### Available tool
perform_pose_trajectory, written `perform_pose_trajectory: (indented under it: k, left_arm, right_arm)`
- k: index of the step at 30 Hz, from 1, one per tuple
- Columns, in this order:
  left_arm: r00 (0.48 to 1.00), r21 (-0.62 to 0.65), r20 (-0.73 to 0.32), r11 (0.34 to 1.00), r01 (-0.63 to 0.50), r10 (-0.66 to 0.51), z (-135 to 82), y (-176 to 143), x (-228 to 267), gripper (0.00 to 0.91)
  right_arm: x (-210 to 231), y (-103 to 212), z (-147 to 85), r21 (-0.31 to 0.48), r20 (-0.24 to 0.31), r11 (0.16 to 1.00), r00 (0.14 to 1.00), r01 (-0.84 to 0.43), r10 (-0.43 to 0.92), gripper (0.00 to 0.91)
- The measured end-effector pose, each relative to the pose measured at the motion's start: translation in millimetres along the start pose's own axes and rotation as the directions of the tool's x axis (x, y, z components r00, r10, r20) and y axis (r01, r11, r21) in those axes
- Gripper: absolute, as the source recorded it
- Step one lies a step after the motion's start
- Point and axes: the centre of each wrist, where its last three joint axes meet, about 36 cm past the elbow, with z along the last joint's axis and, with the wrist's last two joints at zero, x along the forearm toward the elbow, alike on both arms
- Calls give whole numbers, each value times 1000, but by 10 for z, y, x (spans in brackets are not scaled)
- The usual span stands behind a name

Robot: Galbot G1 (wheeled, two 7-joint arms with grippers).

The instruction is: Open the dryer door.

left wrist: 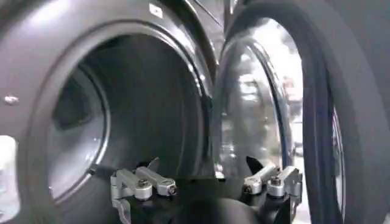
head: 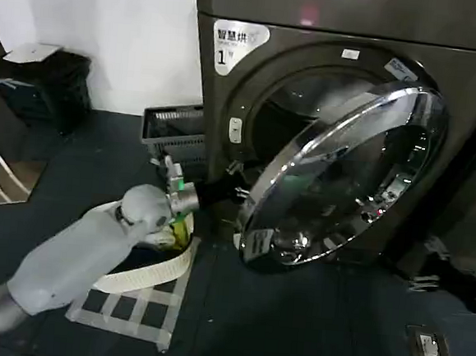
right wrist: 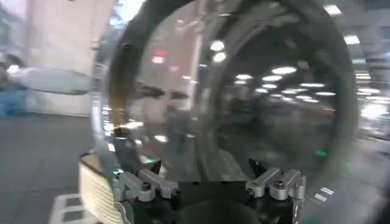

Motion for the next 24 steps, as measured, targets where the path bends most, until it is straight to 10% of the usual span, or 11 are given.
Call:
perform_pose_trajectory:
  k: [14,24]
  left_arm:
    - [993,1,-16,993,-118,118,55,-198,-214,907]
    - [983,24,11,983,-184,184,89,-399,-451,907]
  right_arm:
    - [1022,121,-51,-44,108,881,874,-471,473,907]
    - [1395,322,-241,-51,220,561,539,-826,813,907]
